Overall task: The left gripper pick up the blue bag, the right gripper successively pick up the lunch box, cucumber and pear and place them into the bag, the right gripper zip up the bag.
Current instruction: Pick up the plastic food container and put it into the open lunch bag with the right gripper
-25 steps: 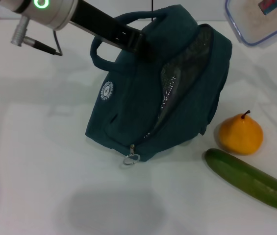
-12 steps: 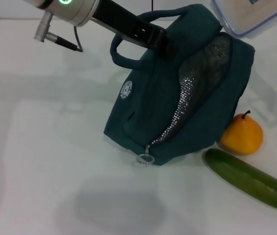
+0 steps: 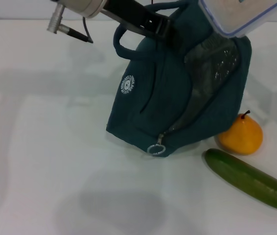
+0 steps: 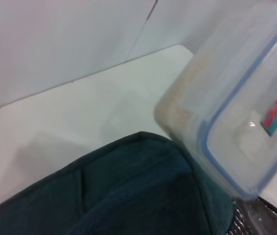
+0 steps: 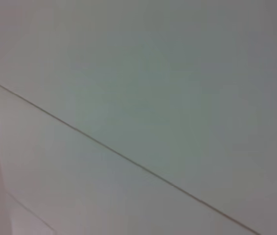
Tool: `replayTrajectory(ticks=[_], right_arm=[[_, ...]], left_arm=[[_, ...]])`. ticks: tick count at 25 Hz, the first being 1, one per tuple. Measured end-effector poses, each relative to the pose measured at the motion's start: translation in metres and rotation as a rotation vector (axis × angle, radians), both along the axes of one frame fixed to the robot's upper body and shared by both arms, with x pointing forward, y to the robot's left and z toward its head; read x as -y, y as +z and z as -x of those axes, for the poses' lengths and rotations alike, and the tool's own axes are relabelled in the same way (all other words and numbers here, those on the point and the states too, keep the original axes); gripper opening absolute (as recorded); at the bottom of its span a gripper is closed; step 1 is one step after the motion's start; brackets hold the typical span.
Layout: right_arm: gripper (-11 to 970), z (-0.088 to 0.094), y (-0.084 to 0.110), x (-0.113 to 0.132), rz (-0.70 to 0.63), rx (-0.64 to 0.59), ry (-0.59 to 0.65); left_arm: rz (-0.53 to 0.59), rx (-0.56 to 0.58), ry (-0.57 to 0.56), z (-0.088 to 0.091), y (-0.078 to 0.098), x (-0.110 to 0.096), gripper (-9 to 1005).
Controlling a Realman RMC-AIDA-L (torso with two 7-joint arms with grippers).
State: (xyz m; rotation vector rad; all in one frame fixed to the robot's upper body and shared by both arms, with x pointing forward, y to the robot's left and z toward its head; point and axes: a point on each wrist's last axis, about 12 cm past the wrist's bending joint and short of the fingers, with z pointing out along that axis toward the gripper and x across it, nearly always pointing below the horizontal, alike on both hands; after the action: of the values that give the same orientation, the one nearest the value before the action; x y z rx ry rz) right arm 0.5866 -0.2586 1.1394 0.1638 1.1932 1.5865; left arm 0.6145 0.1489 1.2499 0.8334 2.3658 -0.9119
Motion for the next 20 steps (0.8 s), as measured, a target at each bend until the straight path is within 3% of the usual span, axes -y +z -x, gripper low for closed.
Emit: replayTrajectory(ticks=[10, 20], right_arm=[[96, 0.001, -0.007, -0.012, 0.030, -0.033, 0.048], [96, 0.006, -0.018, -0.014, 0.067, -0.083, 0.065]], left_arm=[[0.058, -0.004, 0.026, -0.007, 0.002, 0.001, 52], [0.144, -0.011, 0.049, -0.008, 0.009, -0.011, 52]])
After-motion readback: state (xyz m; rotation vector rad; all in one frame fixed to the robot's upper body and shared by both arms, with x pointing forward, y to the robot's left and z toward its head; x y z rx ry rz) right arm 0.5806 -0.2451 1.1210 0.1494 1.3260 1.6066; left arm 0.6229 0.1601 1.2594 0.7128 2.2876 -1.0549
